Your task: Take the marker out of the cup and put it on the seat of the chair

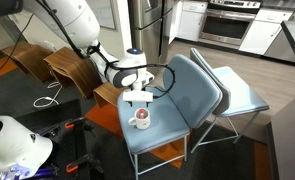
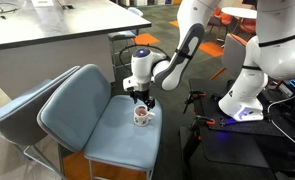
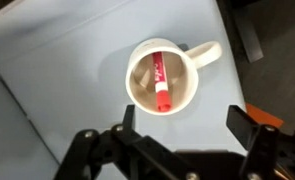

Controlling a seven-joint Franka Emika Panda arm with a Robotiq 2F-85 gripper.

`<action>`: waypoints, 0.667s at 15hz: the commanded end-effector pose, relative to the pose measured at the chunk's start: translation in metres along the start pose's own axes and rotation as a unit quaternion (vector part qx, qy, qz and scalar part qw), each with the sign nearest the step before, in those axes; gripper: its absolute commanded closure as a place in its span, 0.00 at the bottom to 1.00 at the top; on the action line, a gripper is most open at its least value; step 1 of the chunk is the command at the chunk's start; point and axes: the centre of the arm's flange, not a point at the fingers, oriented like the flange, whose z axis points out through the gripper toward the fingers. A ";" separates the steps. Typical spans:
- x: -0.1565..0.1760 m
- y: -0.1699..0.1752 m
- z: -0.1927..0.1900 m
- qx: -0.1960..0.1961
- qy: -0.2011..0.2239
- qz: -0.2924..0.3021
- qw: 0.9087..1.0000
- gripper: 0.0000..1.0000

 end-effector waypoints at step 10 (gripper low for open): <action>-0.019 0.009 0.030 -0.030 0.032 -0.029 0.999 0.25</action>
